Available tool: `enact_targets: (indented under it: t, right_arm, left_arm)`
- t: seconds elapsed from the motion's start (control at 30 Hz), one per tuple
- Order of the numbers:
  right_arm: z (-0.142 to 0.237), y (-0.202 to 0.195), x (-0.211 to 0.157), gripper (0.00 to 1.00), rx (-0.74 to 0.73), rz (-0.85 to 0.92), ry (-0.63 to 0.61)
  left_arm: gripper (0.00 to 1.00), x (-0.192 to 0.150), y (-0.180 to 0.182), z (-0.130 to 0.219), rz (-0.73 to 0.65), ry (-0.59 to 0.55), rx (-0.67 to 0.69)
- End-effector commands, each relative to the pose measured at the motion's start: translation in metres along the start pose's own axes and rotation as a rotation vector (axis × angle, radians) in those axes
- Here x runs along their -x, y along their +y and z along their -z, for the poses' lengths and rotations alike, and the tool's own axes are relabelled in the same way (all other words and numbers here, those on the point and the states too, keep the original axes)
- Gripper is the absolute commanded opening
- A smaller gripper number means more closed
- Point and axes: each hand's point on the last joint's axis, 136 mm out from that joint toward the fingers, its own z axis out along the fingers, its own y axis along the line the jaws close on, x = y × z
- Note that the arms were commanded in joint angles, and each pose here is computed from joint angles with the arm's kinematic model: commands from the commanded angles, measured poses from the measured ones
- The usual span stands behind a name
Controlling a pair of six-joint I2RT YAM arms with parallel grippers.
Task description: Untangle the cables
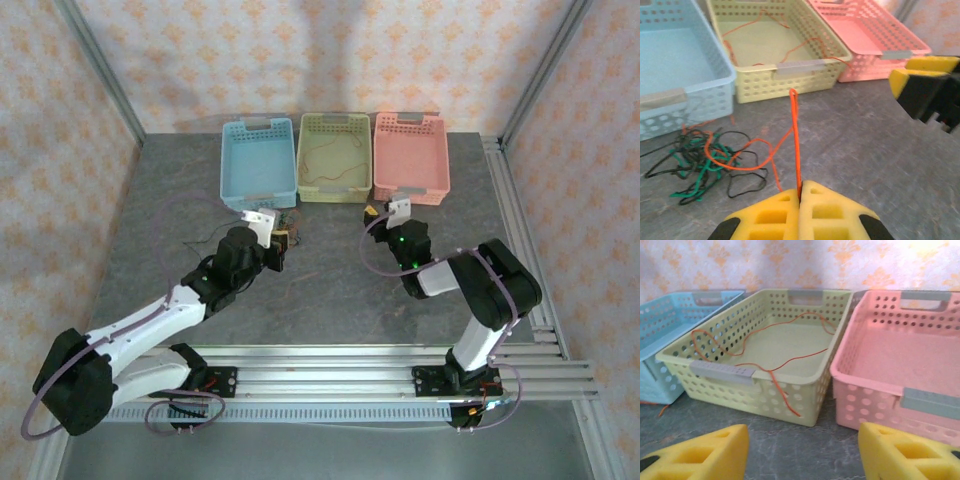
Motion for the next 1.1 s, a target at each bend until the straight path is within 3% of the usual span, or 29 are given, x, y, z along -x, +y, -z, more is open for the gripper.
enact_targets:
  t: [0.0,0.13,0.33,0.47,0.73,0.9,1.07]
  right_arm:
    - [0.005,0.007,0.031,0.60,0.057,-0.022,-0.123]
    - [0.002,0.039,0.026,0.61,0.222,-0.011,-0.116]
    - [0.000,0.042,0.024,0.62,0.242,-0.020,-0.115]
    - [0.002,0.064,0.024,0.63,0.366,-0.026,-0.125]
    - [0.011,0.138,-0.003,0.69,0.720,0.042,-0.082]
    - [0.017,0.162,-0.017,0.71,0.791,0.083,-0.063]
    - [0.023,0.173,-0.020,0.70,0.844,0.097,-0.067]
  left_arm:
    - [0.00,0.008,-0.031,0.006,-0.069,-0.045,-0.165]
    - [0.00,0.008,-0.043,0.005,-0.095,-0.030,-0.224]
    - [0.00,0.034,-0.030,0.016,-0.120,-0.065,-0.122]
    - [0.00,0.062,-0.057,0.029,-0.154,-0.113,-0.247]
    - [0.00,0.070,-0.090,0.009,-0.199,-0.014,-0.389]
    - [0.00,0.088,-0.108,0.017,-0.148,-0.055,-0.487]
    - [0.00,0.094,-0.107,0.007,-0.080,-0.039,-0.459]
